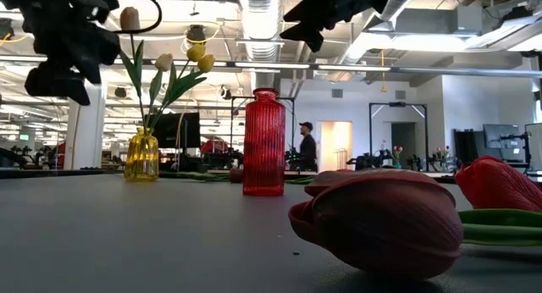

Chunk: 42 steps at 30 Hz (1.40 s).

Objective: Sort flowers into vase by color
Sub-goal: Put the top pink flower into the red vase

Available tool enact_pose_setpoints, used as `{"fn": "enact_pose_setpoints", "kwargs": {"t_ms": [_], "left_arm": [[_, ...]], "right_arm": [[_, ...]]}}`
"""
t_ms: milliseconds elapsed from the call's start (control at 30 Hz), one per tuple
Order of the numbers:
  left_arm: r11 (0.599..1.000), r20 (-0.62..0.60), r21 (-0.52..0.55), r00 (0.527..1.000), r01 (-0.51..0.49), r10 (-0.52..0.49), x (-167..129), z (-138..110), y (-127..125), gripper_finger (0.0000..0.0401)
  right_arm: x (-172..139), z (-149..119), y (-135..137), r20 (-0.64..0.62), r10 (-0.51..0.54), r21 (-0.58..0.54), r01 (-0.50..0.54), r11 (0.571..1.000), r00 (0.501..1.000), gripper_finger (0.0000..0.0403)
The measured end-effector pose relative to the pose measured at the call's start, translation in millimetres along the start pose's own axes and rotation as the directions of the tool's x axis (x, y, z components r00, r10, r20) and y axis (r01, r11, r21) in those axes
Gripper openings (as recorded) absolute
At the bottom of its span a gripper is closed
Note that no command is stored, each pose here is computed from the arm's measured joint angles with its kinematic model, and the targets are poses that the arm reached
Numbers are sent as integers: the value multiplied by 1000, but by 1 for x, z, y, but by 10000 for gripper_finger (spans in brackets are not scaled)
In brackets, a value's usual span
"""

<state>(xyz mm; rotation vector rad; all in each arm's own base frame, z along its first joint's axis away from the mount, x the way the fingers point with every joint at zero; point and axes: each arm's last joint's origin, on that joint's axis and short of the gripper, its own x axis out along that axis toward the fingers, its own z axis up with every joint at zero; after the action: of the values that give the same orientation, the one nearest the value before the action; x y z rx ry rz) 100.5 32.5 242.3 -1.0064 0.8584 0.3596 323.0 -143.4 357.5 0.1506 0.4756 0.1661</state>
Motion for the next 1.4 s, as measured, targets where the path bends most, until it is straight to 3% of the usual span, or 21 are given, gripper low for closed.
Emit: {"fn": "enact_pose_setpoints", "kwargs": {"t_ms": [133,233,533,767,967,1167,1267,1400], "left_arm": [[993,-69,19,991,120,-118,0,-1,-6,192],[978,-72,82,980,190,-184,1,-1,-15,192],[899,-62,273,939,342,-339,14,-2,-54,192],[907,-115,326,963,267,-242,34,-15,-65,192],[903,-148,375,975,209,-164,49,-24,-70,192],[908,-150,386,982,163,-113,59,-28,-72,192],[907,-149,393,984,150,-98,62,-29,-73,192],[911,-156,385,983,150,-95,66,-31,-75,192]], "right_arm": [[-2,-9,-7,-61,-12,-20,11,1000,998,240],[-4,-18,-20,-113,-38,32,42,999,993,240],[18,-58,-65,-296,-90,141,137,980,951,240],[40,-95,-91,-524,-226,93,319,943,821,239],[68,-111,-100,-577,-321,-16,383,924,751,227],[88,-129,-103,-649,-400,-118,434,893,647,213],[94,-134,-107,-648,-417,-151,429,890,637,207],[100,-137,-107,-638,-381,-137,388,911,670,206]]}}
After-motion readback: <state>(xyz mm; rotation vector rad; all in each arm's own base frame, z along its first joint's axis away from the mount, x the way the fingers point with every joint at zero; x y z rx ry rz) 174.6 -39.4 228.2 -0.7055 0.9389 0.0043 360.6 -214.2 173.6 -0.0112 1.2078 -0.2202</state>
